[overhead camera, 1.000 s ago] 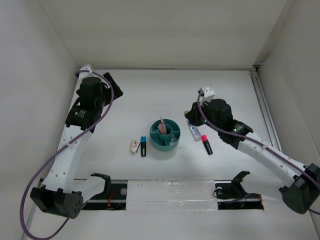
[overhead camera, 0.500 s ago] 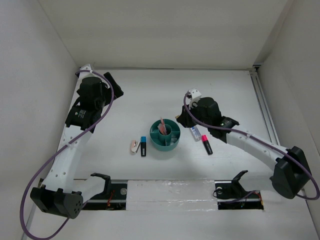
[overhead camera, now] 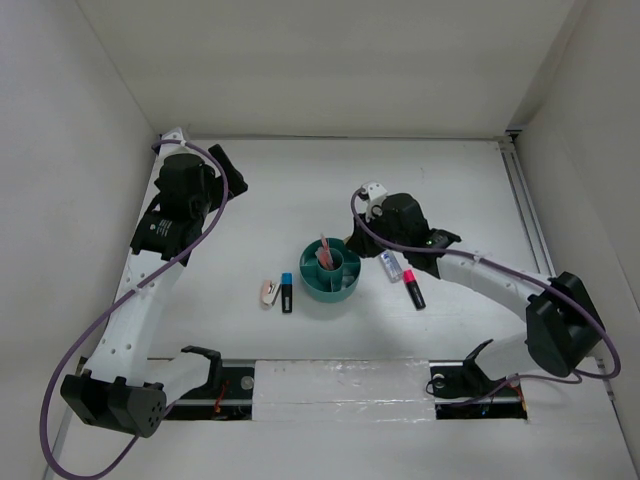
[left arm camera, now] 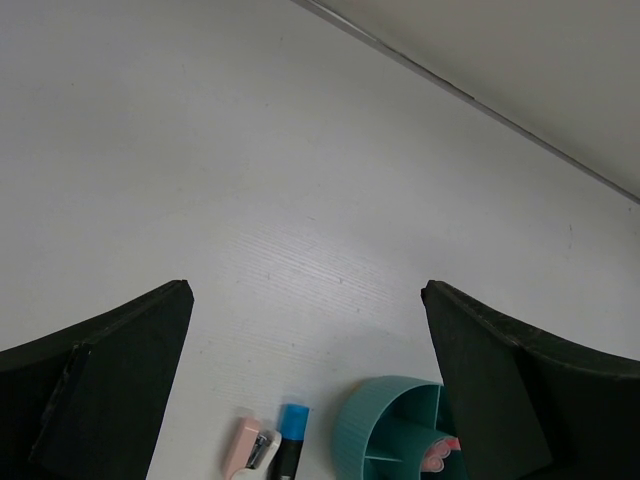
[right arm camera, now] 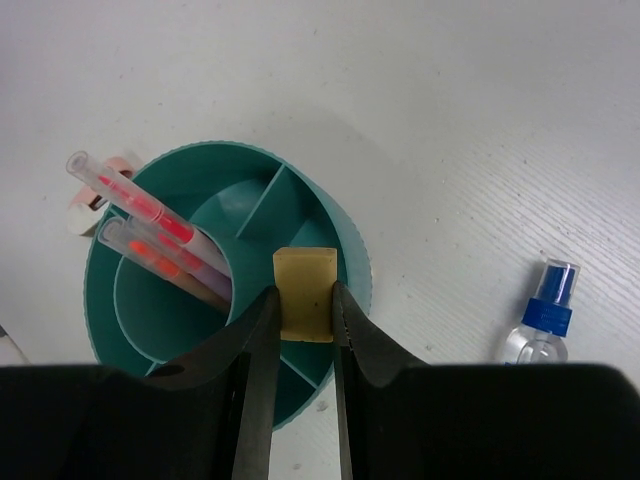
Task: Sort the stationery into containers
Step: Place the stationery in the storage box.
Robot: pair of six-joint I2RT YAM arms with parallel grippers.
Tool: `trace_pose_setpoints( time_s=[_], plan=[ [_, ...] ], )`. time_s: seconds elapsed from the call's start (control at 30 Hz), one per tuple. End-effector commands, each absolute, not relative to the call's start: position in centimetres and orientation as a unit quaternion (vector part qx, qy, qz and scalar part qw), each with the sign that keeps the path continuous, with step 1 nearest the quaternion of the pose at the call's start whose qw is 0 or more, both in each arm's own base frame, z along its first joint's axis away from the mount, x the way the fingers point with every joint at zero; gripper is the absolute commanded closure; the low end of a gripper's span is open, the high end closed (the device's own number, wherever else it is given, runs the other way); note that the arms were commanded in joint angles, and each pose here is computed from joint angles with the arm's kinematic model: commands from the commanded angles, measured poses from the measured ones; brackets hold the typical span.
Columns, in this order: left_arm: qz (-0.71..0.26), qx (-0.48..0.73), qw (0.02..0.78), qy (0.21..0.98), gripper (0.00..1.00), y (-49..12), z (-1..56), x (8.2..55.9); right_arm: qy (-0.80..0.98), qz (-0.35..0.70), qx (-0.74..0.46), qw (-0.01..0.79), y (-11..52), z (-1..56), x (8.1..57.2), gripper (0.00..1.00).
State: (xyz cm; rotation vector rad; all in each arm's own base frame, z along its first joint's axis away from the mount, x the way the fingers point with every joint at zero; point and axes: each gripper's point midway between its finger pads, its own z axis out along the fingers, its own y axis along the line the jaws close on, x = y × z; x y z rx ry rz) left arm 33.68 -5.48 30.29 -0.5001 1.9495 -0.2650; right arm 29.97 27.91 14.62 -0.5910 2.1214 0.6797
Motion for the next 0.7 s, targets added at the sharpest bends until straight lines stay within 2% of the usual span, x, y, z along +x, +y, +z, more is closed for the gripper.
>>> trace_pose_setpoints(
  time_s=[0.0,0.37,0.47,0.67],
  plan=[
    [-0.123,-0.201,0.556,0.797,0.00,-5.46,32.60,33.69,0.806,0.298,-0.257,0.443,30.01,17.73,30.72,0.98],
    [-0.121,-0.201,0.553,0.800,0.00,-5.50,32.30,33.88,0.810,0.298,-0.259,0.434,30.18,17.00,30.68,0.81],
    [-0.121,-0.201,0.553,0.800,0.00,-5.50,32.30,33.88,0.810,0.298,-0.259,0.434,30.18,17.00,30.68,0.61],
    [-0.121,-0.201,0.553,0.800,0.00,-5.50,32.30,33.88,0.807,0.300,-0.259,0.437,30.00,17.34,30.45,0.49]
  ],
)
